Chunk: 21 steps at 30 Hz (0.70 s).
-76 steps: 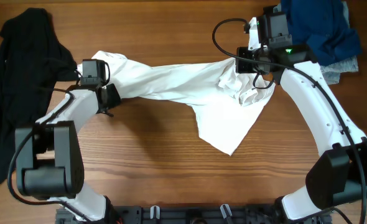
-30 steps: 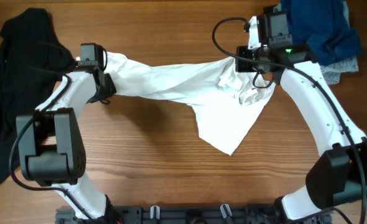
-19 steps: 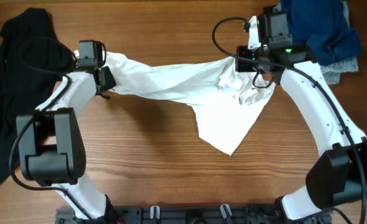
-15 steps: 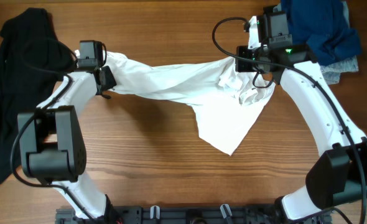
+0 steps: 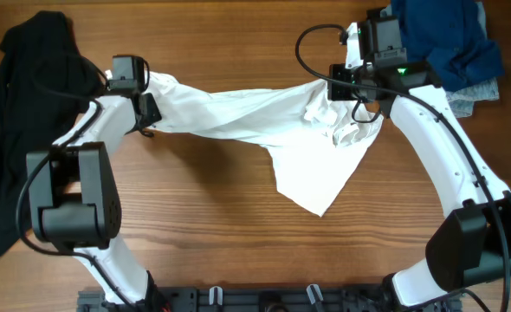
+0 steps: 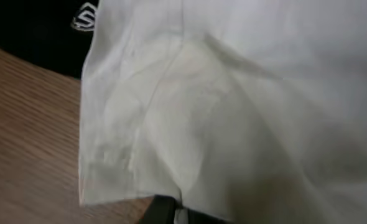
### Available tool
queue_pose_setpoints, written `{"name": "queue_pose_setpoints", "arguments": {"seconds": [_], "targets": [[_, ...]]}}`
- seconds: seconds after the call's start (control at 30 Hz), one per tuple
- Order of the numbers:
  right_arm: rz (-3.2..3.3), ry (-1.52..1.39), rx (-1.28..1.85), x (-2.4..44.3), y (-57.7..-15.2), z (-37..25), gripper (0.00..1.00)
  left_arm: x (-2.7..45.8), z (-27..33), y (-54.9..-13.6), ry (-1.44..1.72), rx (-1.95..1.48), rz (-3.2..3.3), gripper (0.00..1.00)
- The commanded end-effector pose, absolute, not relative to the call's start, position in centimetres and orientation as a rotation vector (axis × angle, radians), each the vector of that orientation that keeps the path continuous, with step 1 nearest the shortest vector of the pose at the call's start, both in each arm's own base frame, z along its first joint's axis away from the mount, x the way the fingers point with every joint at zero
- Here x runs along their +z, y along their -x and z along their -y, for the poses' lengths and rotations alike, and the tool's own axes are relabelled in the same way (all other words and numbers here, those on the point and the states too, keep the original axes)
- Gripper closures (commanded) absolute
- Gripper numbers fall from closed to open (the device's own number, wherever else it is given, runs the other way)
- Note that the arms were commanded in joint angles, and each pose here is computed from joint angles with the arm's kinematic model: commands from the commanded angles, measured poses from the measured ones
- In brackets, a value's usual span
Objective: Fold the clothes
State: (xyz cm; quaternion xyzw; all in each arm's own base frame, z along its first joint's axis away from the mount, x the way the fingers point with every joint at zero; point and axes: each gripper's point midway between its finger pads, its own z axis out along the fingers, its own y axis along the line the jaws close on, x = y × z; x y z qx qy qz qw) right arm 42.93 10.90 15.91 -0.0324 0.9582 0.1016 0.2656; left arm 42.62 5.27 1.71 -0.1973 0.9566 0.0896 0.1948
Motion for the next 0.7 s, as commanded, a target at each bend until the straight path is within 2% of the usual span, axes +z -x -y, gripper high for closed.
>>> {"name": "queue_pose_setpoints", "arguments": {"seconds": [0.0, 0.4, 0.67], "targets": [[-2.614, 0.101, 0.268, 14.9, -42.7, -10.9, 0.96, 9.4, -6.2, -44.8, 0.562, 0.256, -2.502, 0.96], [-2.618, 0.1, 0.299, 15.8, -42.0, -11.1, 0.96, 24.2, -6.9, -42.9, 0.572, 0.189, -2.169, 0.96], [-2.459, 0.034, 0.285, 24.9, -39.9, -7.7, 0.96, 34.9, -8.2, -39.5, 0.592, 0.141, -1.904, 0.96]]}}
